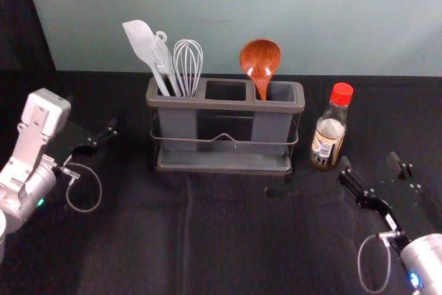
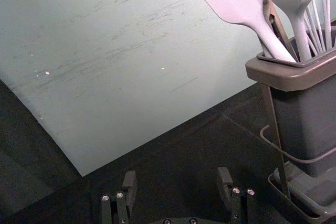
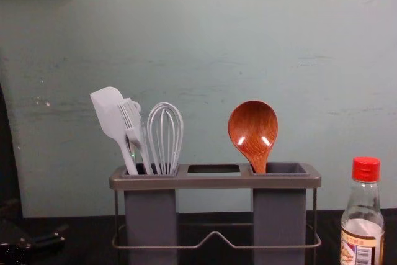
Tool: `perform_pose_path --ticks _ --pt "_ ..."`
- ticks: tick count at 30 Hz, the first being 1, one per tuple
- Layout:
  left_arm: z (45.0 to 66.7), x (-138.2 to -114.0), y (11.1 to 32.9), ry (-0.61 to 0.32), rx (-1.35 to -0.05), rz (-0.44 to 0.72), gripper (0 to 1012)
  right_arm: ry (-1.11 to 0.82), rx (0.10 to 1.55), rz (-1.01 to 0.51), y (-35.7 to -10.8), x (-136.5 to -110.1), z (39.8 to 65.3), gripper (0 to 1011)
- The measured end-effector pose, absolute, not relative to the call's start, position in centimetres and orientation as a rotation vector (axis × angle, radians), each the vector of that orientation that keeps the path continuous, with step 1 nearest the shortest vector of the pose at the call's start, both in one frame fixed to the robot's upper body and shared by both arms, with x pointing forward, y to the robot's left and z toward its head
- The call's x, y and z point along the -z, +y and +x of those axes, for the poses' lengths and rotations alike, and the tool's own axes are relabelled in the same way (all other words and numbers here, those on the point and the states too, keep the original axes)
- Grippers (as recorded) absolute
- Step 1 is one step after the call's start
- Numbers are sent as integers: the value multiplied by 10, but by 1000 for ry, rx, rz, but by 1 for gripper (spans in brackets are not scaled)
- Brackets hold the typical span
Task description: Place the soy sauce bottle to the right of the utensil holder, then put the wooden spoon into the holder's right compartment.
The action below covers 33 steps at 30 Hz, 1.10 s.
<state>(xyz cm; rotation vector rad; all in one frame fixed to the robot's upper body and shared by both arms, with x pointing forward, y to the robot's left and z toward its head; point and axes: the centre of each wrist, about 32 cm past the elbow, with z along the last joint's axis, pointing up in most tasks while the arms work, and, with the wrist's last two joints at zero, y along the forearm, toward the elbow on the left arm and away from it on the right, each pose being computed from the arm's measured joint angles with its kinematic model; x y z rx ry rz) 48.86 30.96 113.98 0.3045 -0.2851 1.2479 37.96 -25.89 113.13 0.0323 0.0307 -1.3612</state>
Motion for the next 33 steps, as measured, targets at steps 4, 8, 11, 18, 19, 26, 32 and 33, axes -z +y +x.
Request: perform_pose_path --ticks 4,8,11,18,19,26,32,33 --pt "489 -1140 310 -285 -1248 304 1005 31 1361 32 -259 -1131 380 1002" --pt "489 -1140 310 -285 -1248 304 1005 31 1361 32 -259 -1131 380 1003" --pt "489 -1140 310 -285 -1248 304 1005 31 1361 32 -259 -1131 380 1003" --pt "489 -1140 310 -285 -1248 304 1005 31 1361 32 -259 -1131 380 1002" --pt "489 -1140 310 -285 -1248 304 1005 31 1361 32 -259 -1131 380 1003" --pt "489 -1140 310 -285 -1248 304 1005 31 1361 32 -259 -1131 380 1003" --pt "489 -1140 310 -285 -1248 304 1005 31 1361 32 -259 -1131 380 1002" --pt "489 -1140 310 -285 -1248 304 1005 31 1361 32 -259 -1131 380 1002"
